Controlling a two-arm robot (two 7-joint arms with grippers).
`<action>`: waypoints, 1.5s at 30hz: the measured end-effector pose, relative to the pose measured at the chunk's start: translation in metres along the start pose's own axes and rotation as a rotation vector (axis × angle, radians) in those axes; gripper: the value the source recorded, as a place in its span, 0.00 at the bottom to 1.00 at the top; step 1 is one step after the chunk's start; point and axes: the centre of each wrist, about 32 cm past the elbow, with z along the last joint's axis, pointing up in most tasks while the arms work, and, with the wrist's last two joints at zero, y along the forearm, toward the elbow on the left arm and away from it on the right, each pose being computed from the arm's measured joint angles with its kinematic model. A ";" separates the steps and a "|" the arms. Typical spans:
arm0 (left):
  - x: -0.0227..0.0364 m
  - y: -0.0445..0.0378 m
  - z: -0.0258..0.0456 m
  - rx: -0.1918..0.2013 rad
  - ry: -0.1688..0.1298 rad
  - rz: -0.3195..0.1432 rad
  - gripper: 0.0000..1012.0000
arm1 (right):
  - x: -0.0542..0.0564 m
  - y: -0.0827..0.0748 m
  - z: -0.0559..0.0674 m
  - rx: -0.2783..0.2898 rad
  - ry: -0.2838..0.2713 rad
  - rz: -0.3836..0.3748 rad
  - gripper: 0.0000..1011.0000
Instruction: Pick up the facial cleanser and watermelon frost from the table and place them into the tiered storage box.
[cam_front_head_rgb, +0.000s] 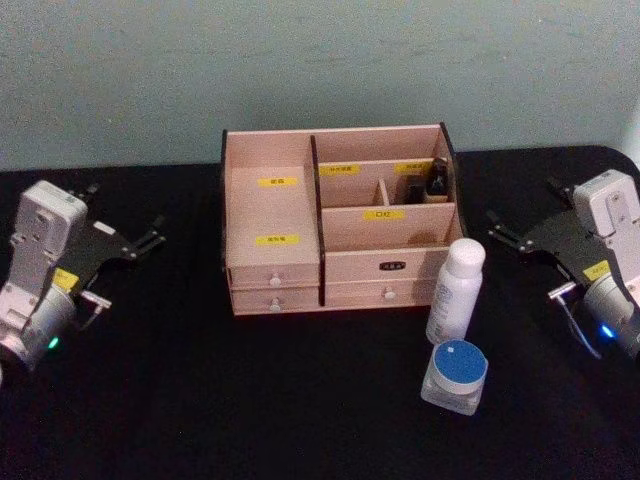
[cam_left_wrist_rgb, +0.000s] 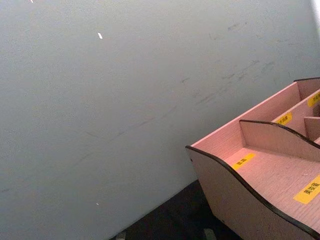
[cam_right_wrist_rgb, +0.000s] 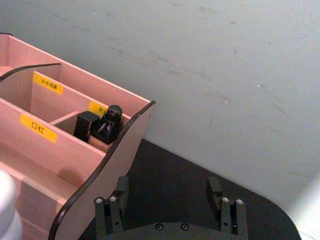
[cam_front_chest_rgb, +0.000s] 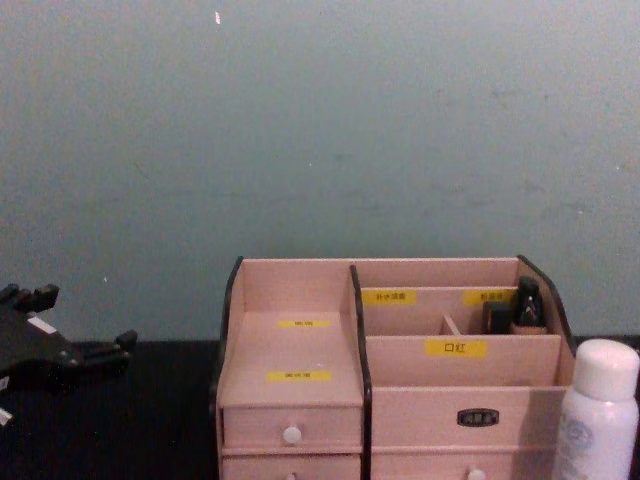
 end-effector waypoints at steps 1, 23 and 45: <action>0.0000 0.0000 0.0000 0.000 0.000 0.000 0.99 | 0.000 0.000 0.000 0.000 0.000 0.000 0.99; 0.0000 0.0000 0.0000 0.000 0.000 0.000 0.99 | 0.000 0.000 0.000 0.000 0.000 0.000 0.99; 0.0000 0.0000 0.0000 0.000 0.000 0.000 0.99 | 0.000 0.000 0.000 0.000 0.000 0.000 0.99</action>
